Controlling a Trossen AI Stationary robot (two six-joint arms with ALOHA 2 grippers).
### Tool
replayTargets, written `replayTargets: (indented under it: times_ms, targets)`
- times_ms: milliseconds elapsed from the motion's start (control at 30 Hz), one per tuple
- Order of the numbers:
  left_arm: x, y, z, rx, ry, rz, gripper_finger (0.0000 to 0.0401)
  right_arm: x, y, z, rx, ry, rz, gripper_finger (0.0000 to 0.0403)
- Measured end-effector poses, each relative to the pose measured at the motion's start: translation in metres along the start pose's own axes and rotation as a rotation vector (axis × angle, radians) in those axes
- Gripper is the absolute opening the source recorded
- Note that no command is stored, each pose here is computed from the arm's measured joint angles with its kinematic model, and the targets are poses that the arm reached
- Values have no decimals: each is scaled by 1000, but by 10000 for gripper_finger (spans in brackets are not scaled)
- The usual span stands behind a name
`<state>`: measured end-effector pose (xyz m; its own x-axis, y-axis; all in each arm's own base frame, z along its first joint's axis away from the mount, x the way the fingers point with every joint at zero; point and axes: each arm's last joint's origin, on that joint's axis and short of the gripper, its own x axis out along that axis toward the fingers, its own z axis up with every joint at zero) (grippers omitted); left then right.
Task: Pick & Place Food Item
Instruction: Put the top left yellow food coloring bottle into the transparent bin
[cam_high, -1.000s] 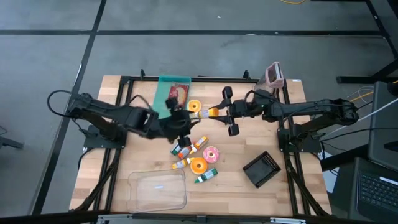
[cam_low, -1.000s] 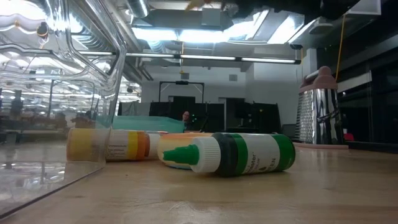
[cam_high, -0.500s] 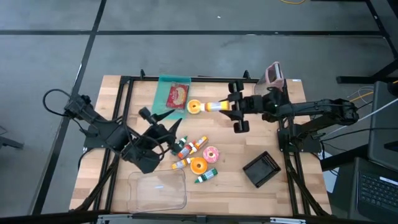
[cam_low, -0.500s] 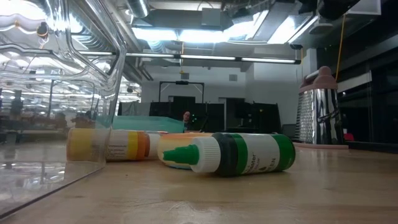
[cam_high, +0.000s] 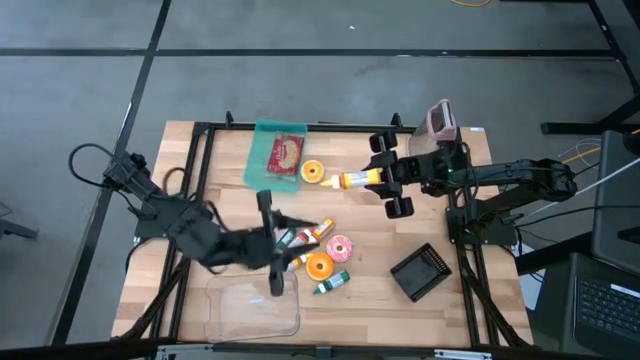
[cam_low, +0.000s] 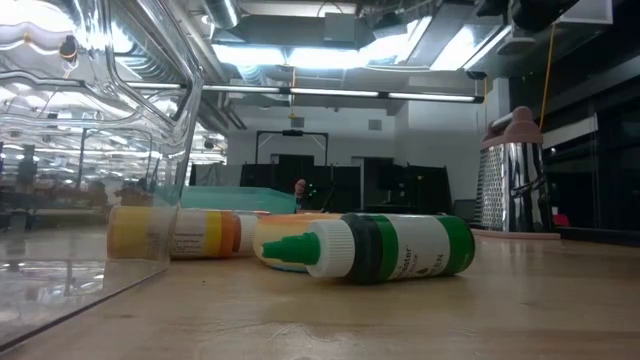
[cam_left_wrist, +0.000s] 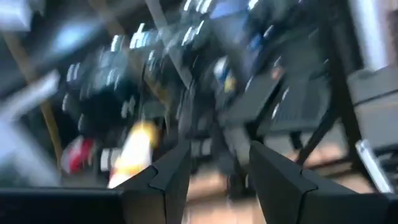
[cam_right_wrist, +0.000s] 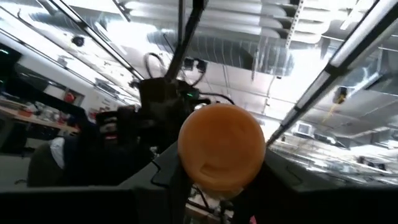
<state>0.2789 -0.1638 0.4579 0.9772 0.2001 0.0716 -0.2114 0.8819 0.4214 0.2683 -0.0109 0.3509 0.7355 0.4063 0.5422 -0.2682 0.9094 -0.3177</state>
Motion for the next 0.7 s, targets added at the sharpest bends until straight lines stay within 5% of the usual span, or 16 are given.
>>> replayTargets:
  times_ms: [100, 300, 700]
  targets:
    - [2, 11, -1, 86, 30, 74, 156, 1, 2, 4, -2, -38, 24, 131]
    - [21, 25, -28, 80, 162, 120, 157, 1, 4, 9, -22, -88, 71, 131]
    - [51, 52, -48, 55, 8, 90, 157, 1, 5, 9, -30, -90, 83, 131]
